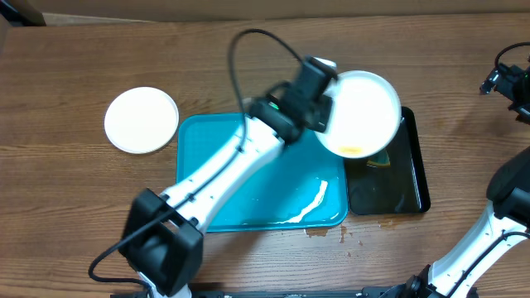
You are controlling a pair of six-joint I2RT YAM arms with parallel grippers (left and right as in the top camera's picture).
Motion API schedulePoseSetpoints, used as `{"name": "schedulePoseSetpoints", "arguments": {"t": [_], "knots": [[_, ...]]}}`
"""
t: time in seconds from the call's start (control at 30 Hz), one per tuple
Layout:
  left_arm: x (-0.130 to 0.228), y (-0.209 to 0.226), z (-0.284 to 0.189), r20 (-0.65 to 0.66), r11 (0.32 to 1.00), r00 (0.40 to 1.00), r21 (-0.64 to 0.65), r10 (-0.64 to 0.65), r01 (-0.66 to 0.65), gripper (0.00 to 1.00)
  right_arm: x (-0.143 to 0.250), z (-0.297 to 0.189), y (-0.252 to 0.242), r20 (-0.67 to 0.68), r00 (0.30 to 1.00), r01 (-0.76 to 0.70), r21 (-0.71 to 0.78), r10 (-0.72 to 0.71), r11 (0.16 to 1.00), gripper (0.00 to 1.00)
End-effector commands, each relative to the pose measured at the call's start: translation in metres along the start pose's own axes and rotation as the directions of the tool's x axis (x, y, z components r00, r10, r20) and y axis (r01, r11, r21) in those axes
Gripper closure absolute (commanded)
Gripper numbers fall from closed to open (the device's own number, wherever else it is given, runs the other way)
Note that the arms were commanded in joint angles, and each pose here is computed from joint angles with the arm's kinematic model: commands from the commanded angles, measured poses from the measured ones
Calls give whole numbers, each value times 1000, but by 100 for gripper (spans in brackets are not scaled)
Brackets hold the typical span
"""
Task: Clean dirty plates on tray and stack at the side
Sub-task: 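Lift the white plate with the left gripper and tip it over the black tray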
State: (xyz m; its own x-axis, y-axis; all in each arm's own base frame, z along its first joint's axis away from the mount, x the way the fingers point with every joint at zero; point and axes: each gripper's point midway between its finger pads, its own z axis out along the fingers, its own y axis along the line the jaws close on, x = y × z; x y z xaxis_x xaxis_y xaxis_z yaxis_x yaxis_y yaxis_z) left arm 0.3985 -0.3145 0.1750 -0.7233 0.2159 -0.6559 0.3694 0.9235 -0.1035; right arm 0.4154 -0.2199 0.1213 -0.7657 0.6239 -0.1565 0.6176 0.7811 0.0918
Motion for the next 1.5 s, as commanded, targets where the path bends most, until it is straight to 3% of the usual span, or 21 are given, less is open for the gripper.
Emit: {"name": "schedulePoseSetpoints", "arguments": {"t": [0.0,0.17,0.37,0.6,0.77,1.1,1.23,1.37,1.47], "knots": [[-20,-21,-25,132,988,986,-130,98,-81,96,-6,-16,2,46,999,-2,-9,2,1000,0],[-16,-52,-40,179,931,937,-269,302,-248,96,-6,-16,2,45,999,-2,-9,2,1000,0],[-18,-83,-62,203,794,827,-469,524,-387,96,-6,-16,2,45,999,-2,-9,2,1000,0],[-42,-103,-100,229,652,717,-649,659,-392,96,-6,-16,2,45,999,-2,-9,2,1000,0],[-56,-111,-116,244,611,677,-696,695,-377,96,-6,-16,2,45,999,-2,-9,2,1000,0],[-59,-117,-121,270,620,667,-694,695,-365,96,-6,-16,2,45,999,-2,-9,2,1000,0],[-54,-117,-115,339,705,713,-641,614,-302,96,-6,-16,2,45,999,-2,-9,2,1000,0],[-29,-129,-81,343,816,771,-442,536,-371,96,-6,-16,2,45,999,-2,-9,2,1000,0],[-4,-130,-49,276,901,861,-214,427,-379,96,-6,-16,2,45,999,-2,-9,2,1000,0]]}}
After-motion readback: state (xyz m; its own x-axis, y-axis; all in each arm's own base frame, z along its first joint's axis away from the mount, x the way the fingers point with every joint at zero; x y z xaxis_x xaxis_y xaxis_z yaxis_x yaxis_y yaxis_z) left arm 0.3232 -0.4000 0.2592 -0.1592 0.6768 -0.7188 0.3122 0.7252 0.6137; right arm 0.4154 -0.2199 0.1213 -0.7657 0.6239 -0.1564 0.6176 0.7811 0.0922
